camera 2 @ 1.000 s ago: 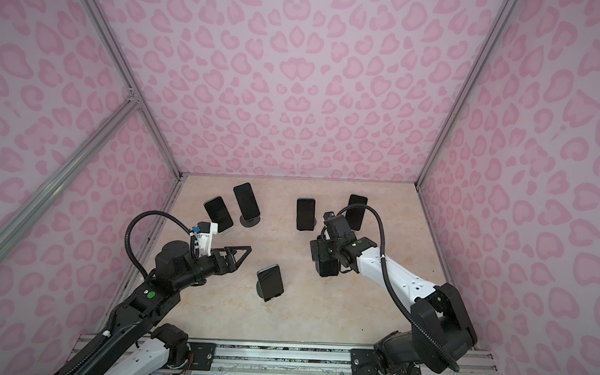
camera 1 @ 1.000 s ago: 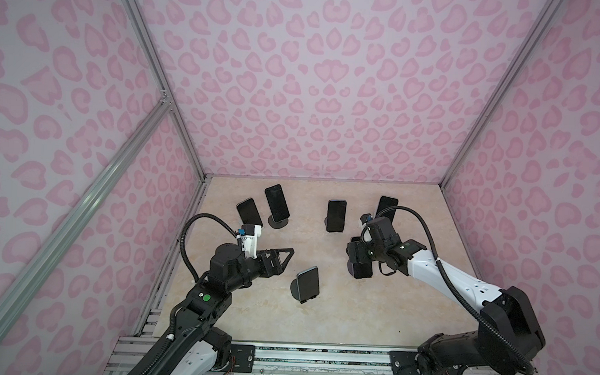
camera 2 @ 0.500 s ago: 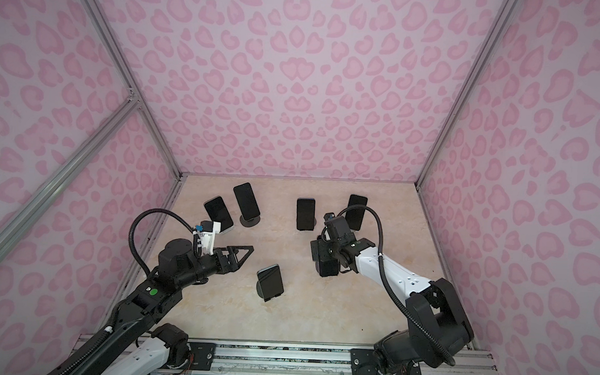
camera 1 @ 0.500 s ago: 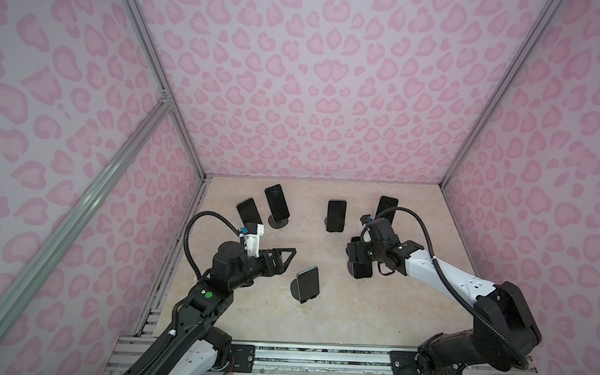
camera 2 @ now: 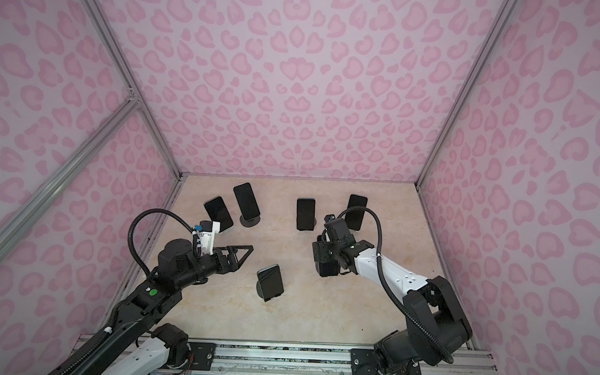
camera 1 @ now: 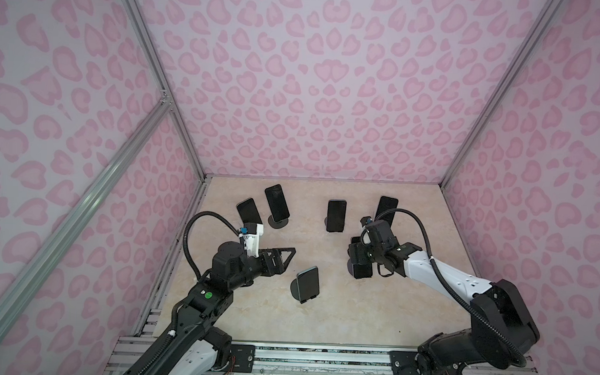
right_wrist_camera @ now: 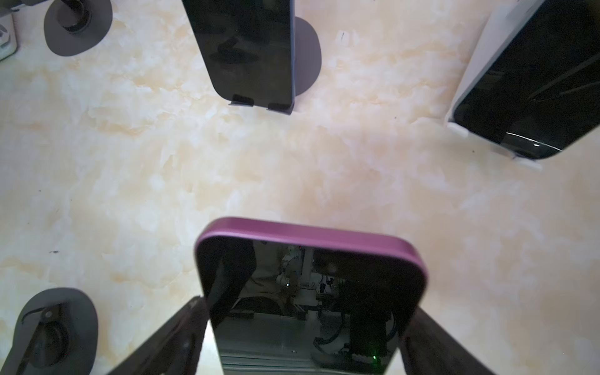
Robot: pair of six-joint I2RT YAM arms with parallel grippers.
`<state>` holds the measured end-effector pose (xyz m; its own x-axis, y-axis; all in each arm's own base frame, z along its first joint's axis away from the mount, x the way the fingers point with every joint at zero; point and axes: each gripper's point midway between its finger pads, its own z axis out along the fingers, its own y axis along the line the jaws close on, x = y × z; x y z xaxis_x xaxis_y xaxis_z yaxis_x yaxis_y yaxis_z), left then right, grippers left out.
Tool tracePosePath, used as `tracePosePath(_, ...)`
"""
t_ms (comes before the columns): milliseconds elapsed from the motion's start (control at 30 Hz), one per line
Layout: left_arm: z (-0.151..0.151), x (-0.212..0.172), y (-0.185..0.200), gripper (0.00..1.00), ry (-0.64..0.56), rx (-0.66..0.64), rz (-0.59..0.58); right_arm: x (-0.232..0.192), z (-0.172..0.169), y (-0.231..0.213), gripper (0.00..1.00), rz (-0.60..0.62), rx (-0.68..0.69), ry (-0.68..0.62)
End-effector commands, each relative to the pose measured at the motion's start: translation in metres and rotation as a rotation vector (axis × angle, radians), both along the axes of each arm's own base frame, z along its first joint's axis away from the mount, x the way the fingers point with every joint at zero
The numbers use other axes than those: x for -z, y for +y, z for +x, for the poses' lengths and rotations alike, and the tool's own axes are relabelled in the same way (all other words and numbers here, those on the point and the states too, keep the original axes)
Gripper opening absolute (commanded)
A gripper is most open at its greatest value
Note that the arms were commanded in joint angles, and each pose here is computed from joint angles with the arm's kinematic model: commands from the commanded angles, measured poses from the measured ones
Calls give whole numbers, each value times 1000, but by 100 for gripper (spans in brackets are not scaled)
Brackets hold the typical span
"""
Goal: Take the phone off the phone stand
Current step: 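Lower the right gripper around the purple-edged phone's top edge and close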
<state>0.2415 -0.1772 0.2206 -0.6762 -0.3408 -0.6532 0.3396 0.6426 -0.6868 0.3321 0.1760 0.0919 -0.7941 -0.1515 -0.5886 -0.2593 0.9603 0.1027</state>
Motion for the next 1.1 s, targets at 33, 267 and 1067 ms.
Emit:
tracePosePath(33, 2, -6, 1, 100, -22, -10, -8, -1, 2, 3, 87, 18, -3, -20)
tracePosePath(267, 0, -2, 7, 100, -25, -33, 8, -2, -1, -2, 80, -18, -6, -28)
tracePosePath(1067, -5, -11, 19, 100, -74, -61, 90, -9, -1, -6, 71, -13, 43, -72)
